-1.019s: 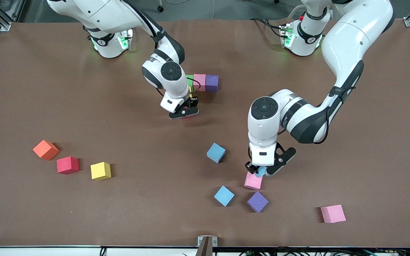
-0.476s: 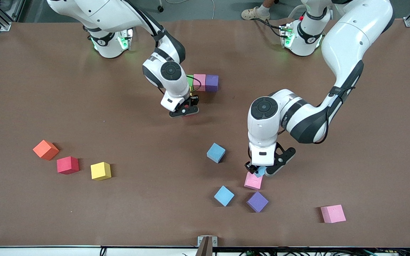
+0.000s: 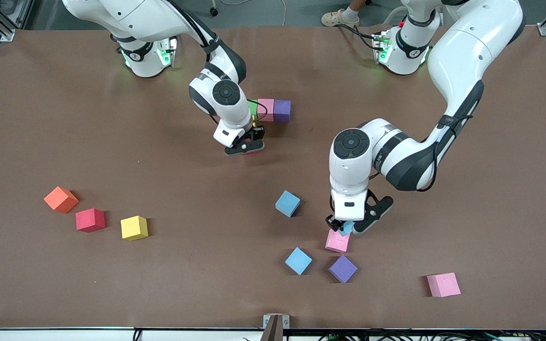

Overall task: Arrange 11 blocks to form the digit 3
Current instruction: 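Place the red cube below yellow with the right gripper and release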

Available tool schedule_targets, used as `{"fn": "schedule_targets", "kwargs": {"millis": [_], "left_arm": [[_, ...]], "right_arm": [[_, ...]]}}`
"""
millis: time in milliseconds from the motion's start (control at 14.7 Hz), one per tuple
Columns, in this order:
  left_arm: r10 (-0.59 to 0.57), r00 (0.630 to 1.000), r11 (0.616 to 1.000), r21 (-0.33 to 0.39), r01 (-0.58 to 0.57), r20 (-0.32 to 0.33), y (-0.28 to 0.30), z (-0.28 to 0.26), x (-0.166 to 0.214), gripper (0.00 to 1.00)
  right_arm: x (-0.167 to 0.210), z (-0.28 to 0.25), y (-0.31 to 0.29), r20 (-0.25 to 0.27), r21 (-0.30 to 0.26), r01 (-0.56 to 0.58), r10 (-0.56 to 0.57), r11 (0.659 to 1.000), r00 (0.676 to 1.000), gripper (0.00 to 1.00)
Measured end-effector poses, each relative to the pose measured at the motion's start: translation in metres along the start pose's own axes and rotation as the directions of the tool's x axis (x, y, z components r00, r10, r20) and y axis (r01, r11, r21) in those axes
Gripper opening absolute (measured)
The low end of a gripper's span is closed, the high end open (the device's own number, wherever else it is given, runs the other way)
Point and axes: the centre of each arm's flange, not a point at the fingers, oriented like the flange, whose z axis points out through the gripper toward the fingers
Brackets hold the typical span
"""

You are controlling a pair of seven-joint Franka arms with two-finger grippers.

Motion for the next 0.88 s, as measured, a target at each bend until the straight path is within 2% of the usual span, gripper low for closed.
{"fn": "schedule_targets", "kwargs": {"millis": [883], "left_arm": [[0.001, 1.000, 1.000, 0.001, -0.001, 0.001, -0.0002, 0.0005, -0.0006, 0.08]], "right_arm": [[-0.0077, 0.0009, -0.0045, 0.008, -0.001, 0.014, -0.014, 1.000, 1.000, 0.50]]}}
